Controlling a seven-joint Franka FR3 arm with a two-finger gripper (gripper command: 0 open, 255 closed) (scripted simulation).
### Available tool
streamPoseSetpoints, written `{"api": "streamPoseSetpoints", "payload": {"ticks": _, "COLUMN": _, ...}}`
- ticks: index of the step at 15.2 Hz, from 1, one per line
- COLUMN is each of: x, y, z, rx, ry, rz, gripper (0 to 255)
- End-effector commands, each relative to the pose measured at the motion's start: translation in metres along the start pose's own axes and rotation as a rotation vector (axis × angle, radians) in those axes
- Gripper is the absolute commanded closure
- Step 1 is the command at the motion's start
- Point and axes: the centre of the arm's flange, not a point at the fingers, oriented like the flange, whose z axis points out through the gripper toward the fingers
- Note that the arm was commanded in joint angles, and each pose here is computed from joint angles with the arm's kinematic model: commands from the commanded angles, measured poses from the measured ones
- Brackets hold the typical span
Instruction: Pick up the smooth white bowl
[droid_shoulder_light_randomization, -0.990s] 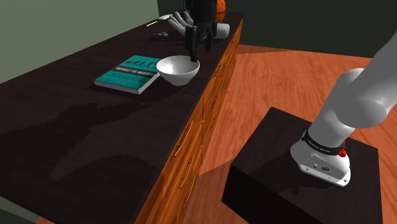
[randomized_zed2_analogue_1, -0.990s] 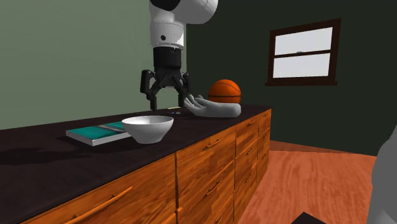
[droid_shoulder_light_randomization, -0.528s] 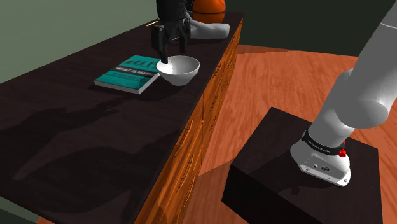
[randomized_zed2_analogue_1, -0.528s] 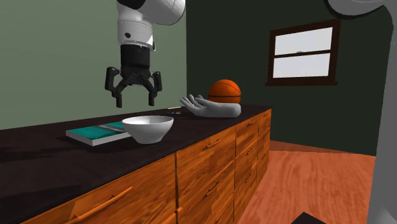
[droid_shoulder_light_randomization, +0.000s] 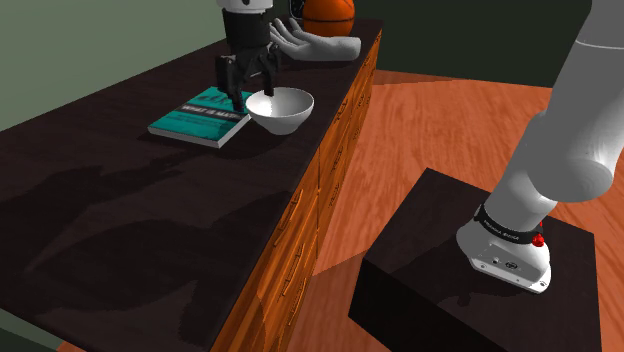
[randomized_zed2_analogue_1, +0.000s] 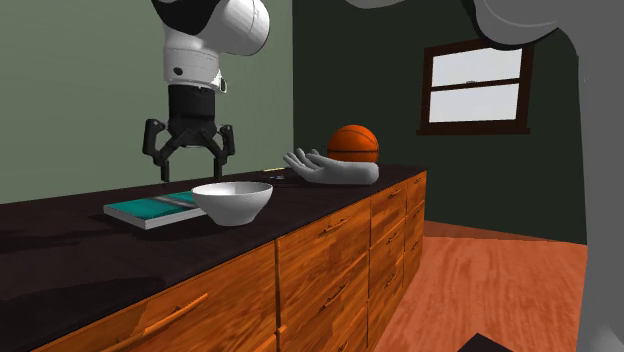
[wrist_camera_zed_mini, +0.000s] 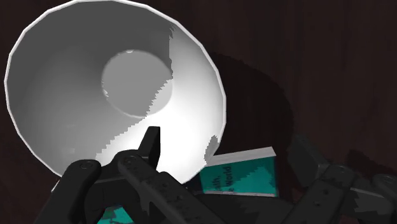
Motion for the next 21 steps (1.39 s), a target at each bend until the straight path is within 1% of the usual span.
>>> {"api": "streamPoseSetpoints", "payload": {"ticks": 1, "x": -0.001, "y": 0.001, "z": 0.01, "rx": 0.0, "ry": 0.0, "rz": 0.0, "gripper": 0}}
{"api": "streamPoseSetpoints", "payload": {"ticks": 4, "x": -0.001, "y": 0.001, "z": 0.013, "rx": 0.0, "ry": 0.0, "rz": 0.0, "gripper": 0}}
{"api": "streamPoseSetpoints", "payload": {"ticks": 5, "x": -0.001, "y": 0.001, "z": 0.013, "rx": 0.0, "ry": 0.0, "rz": 0.0, "gripper": 255}}
{"api": "streamPoseSetpoints", "payload": {"ticks": 14, "x": -0.001, "y": 0.001, "z": 0.013, "rx": 0.0, "ry": 0.0, "rz": 0.0, "gripper": 255}}
{"api": "streamPoseSetpoints", "payload": {"ticks": 21, "x": 0.001, "y": 0.0, "z": -0.024, "rx": 0.0, "ry": 0.0, "rz": 0.0, "gripper": 255}}
